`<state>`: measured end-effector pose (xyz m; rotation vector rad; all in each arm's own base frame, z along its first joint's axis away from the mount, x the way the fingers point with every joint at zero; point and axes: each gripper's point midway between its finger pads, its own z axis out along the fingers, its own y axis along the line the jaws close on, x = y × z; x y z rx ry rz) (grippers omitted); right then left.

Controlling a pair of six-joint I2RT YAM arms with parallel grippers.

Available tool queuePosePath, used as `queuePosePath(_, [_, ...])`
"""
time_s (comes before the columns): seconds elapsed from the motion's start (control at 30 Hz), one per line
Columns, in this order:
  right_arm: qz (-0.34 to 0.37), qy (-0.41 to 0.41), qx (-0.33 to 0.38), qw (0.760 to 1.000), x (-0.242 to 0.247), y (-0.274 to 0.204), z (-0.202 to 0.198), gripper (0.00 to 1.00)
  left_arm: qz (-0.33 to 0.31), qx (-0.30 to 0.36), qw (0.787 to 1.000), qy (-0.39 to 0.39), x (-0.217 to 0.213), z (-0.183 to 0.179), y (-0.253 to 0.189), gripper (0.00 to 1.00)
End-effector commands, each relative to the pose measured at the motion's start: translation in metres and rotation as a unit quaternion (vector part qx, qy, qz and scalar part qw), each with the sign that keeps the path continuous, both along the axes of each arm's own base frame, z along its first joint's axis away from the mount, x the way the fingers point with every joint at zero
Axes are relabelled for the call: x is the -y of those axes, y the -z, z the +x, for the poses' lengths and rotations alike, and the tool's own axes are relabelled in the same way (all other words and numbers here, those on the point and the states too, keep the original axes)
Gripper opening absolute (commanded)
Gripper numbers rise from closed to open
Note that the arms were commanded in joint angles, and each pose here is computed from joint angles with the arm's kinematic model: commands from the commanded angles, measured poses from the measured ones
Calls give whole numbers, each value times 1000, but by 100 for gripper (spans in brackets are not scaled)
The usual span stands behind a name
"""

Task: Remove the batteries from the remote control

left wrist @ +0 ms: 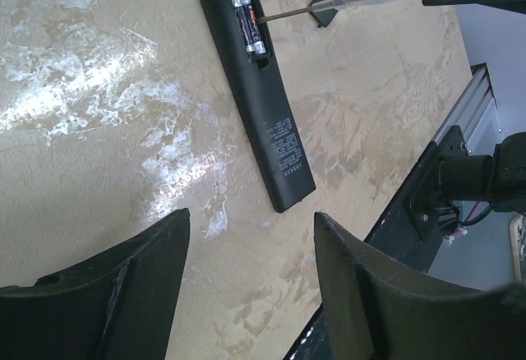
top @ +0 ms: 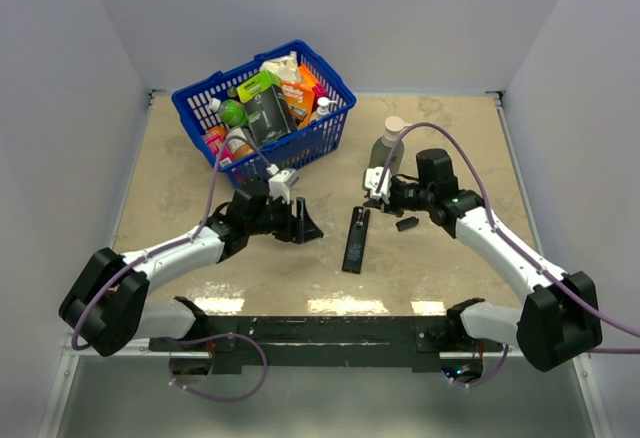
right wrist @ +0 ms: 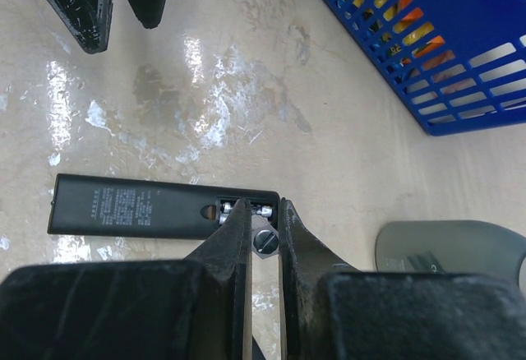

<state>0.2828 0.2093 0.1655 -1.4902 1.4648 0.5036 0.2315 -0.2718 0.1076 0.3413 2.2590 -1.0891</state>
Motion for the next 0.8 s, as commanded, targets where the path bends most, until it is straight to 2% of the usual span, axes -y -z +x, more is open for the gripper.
queuePosePath(0.0, [14, -11, 30, 999, -3, -11, 5, 0, -23, 18, 1000, 3, 6, 8, -13, 66])
queuePosePath(0.53, [21, -12, -13, 1000, 4, 18, 19, 0, -21, 11, 1000, -3, 11, 16, -10, 66])
queuePosePath(0.77, [64, 53, 4, 997, 19, 7, 41, 0, -28, -3, 1000, -12, 19, 25, -6, 66])
